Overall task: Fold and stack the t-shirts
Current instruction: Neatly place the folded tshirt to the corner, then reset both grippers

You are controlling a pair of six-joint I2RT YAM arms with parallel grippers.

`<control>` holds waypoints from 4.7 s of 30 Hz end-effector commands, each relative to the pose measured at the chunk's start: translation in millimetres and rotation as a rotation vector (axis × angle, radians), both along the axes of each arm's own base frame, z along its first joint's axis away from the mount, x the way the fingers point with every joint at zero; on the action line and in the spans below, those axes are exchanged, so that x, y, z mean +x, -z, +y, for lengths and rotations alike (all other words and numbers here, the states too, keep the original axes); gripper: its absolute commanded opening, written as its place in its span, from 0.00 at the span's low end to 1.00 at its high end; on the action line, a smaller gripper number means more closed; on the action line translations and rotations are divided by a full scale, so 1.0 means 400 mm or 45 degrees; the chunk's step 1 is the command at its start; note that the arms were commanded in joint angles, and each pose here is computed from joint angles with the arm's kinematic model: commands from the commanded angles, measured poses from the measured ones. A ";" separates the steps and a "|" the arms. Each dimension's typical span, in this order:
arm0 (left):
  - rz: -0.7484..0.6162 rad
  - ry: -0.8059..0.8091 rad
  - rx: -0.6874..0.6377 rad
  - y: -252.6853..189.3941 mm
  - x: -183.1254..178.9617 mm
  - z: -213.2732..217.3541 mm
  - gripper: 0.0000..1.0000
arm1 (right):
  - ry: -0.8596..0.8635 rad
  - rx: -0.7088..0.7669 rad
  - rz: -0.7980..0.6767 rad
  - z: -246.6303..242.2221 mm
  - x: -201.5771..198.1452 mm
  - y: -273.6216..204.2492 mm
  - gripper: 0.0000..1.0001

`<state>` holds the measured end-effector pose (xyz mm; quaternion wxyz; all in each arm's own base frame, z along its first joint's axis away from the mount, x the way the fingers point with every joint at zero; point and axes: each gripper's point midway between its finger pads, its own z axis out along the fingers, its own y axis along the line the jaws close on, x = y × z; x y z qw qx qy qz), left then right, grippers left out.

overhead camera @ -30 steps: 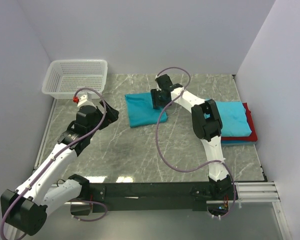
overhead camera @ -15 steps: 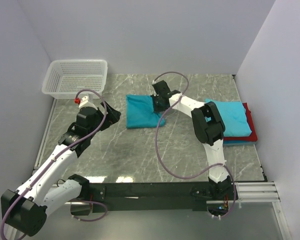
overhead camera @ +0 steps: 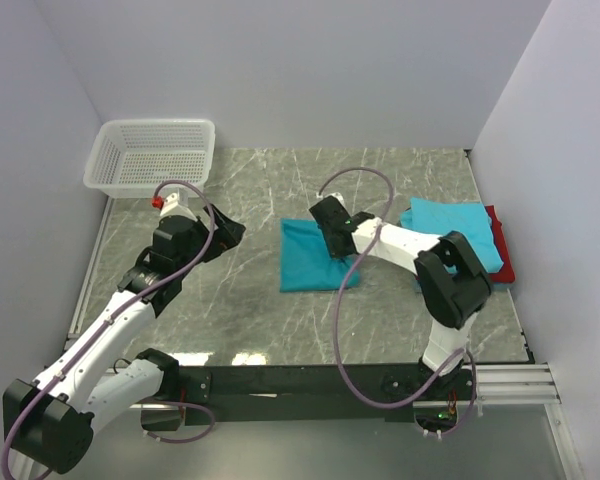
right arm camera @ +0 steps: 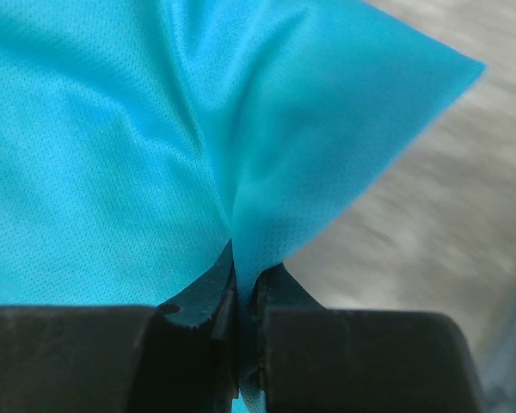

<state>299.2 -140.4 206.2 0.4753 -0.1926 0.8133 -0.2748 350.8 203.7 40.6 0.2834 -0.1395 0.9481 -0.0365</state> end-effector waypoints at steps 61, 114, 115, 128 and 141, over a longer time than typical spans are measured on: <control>-0.098 0.059 -0.062 -0.040 -0.015 -0.017 0.99 | 0.141 -0.438 -0.545 -0.495 -0.100 -0.684 0.00; -0.084 0.042 -0.056 -0.030 -0.010 -0.014 0.99 | 0.489 -0.381 -0.249 -0.823 0.033 -0.398 0.00; -0.085 0.044 -0.058 -0.029 -0.010 -0.015 0.99 | 0.504 -0.373 -0.248 -0.824 0.032 -0.396 0.00; -0.038 0.063 -0.056 -0.016 -0.009 -0.024 1.00 | 0.750 -0.326 -0.348 -0.851 0.045 -0.431 0.87; -0.036 0.058 -0.055 -0.016 -0.009 -0.023 0.99 | 0.773 0.076 -0.598 -0.743 0.021 -0.533 0.90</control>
